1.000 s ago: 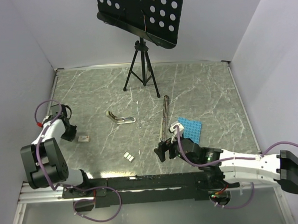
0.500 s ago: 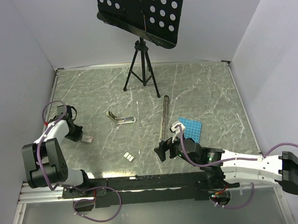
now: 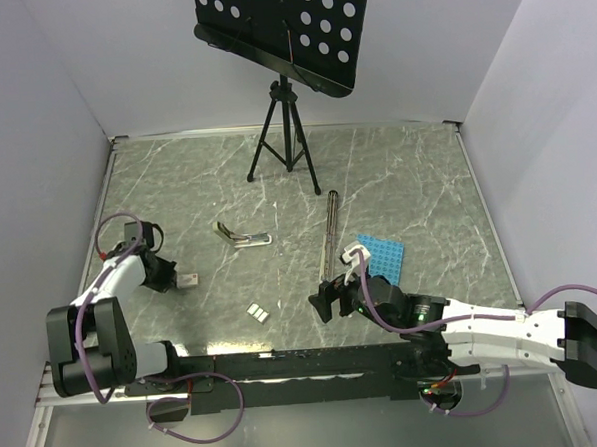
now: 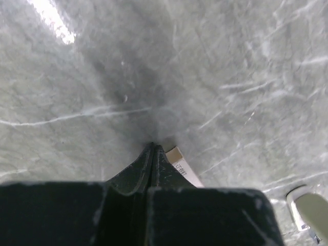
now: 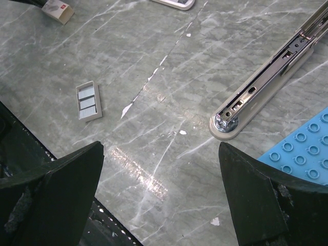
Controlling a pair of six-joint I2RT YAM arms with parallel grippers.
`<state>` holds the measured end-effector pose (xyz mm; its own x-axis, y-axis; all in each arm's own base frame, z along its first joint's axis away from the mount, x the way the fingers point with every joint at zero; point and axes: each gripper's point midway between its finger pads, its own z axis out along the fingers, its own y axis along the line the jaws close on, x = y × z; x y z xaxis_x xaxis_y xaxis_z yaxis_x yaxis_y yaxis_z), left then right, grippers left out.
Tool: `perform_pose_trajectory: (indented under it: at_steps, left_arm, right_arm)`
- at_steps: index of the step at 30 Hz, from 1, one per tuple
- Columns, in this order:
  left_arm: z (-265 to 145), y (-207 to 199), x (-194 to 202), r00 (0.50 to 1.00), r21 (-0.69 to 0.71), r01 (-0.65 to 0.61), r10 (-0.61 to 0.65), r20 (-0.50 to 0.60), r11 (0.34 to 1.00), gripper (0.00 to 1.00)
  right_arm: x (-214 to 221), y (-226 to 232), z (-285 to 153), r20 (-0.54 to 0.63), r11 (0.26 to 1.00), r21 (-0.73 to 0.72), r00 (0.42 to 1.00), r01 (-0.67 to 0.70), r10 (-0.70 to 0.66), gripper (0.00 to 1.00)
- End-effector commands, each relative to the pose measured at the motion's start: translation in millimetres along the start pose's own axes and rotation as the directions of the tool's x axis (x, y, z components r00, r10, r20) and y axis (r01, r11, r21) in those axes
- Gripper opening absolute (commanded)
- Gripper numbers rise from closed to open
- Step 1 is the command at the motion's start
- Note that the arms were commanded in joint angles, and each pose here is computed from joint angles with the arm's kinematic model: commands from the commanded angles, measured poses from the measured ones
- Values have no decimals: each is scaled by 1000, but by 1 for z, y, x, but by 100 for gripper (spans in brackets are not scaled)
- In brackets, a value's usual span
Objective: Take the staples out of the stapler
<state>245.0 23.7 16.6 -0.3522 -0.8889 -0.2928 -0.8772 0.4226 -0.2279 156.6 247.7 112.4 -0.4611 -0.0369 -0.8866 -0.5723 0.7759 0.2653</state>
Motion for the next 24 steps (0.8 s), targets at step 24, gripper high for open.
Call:
perform_pose_trajectory:
  at_steps: [24]
  left_arm:
    - [-84,-83,15,987,409,-161,147,66,898,1]
  right_arm:
    - [-3,35,24,-57,998,-68,998,-2,-2,99]
